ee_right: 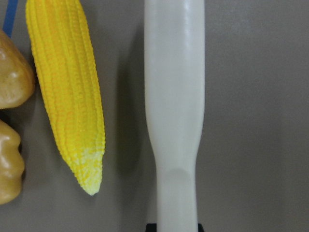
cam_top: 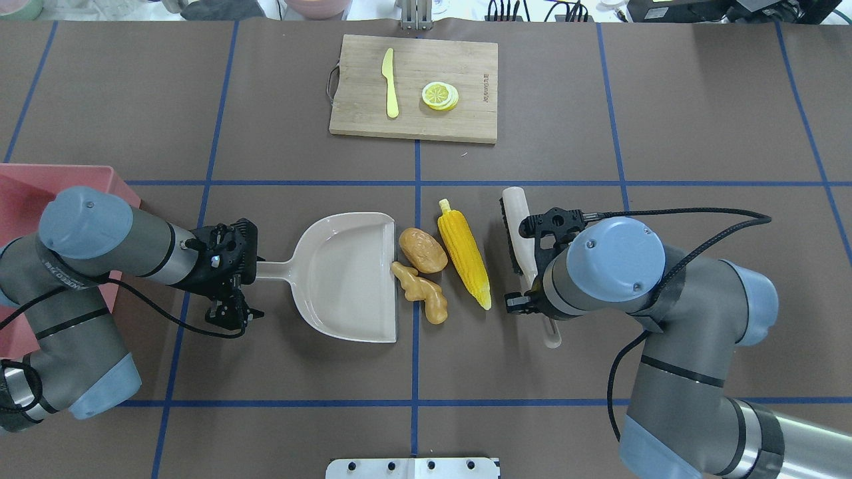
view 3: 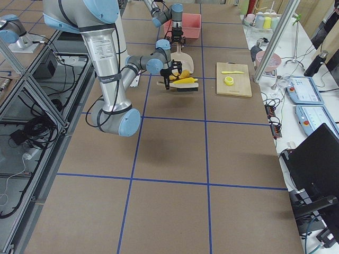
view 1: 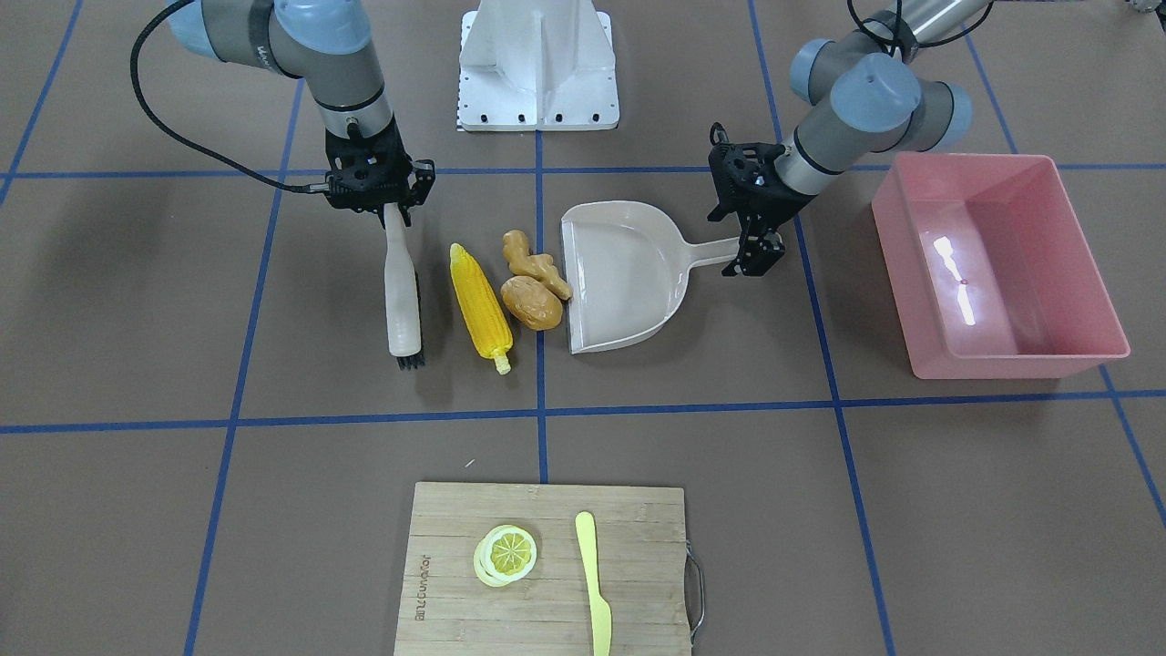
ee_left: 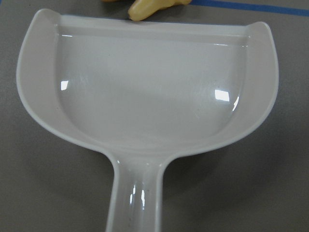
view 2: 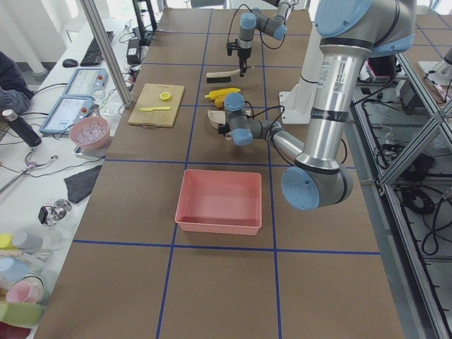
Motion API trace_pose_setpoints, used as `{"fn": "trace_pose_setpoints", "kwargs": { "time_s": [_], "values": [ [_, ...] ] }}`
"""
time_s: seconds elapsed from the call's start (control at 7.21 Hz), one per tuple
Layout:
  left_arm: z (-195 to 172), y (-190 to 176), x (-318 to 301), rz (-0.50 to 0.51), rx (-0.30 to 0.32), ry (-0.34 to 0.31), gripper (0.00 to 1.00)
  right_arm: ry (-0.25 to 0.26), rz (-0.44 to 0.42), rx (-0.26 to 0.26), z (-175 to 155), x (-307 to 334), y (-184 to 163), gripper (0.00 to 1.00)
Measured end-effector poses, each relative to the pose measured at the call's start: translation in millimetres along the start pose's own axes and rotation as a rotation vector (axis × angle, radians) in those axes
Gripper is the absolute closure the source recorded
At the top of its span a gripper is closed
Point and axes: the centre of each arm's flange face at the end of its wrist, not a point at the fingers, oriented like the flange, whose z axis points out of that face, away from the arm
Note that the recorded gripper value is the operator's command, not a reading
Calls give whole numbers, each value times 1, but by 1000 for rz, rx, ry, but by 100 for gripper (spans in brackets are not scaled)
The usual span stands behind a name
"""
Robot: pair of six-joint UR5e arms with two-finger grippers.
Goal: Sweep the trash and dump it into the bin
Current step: 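Lift the brush with the right gripper and carry it beside the corn cob, then sweep the corn, potato and ginger into the dustpan with the right gripper's brush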
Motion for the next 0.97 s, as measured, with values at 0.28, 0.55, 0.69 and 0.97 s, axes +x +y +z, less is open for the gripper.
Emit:
{"fn": "trace_pose_setpoints", "kwargs": {
  "time_s": [0.28,0.55,0.69,0.97],
  "values": [
    [-3,-5,1,-2,9,-1,4,5,-1,-8,10,-16,16,100],
    [-5,-7,2,-4,13,0,4,1,11,-10,14,-30,19,100],
    [-4,-8,1,-5,13,0,4,1,22,-12,19,-39,16,100],
    [-4,-10,0,-4,14,-2,4,-4,40,-11,24,-52,11,100]
  ]
}}
